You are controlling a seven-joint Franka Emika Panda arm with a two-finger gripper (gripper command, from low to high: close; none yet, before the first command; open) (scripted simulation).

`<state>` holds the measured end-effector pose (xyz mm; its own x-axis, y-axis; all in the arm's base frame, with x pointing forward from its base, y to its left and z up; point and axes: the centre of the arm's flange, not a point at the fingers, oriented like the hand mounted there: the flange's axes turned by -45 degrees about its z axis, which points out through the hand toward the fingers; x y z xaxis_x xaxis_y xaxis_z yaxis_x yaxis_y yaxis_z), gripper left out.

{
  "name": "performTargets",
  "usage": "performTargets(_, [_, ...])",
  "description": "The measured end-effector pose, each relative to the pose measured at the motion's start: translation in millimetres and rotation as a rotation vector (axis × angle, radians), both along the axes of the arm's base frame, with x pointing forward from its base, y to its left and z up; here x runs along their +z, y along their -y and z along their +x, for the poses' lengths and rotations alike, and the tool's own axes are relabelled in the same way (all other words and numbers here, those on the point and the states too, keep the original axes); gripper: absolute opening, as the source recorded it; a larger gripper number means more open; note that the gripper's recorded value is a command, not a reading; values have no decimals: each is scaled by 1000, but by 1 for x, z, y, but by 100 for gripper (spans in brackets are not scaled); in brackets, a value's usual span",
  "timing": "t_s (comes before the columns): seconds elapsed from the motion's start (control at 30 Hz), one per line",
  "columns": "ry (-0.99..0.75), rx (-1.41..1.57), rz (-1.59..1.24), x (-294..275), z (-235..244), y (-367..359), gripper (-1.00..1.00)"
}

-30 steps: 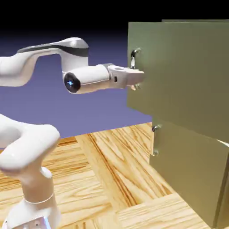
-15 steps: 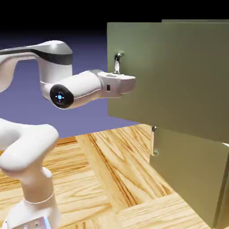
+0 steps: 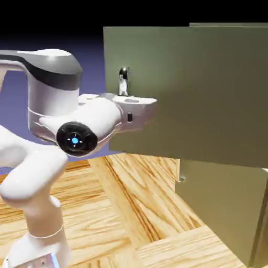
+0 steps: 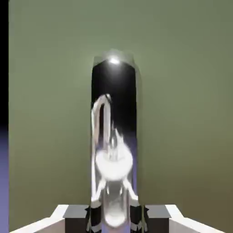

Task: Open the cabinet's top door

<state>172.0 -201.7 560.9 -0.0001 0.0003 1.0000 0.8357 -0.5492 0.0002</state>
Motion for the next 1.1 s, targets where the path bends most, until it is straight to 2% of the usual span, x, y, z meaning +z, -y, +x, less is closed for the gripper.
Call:
performTargets(0.5, [0,316,0,0,-10,134,-100])
performTargets(1.1, [0,459,0,0,-1,194,-100])
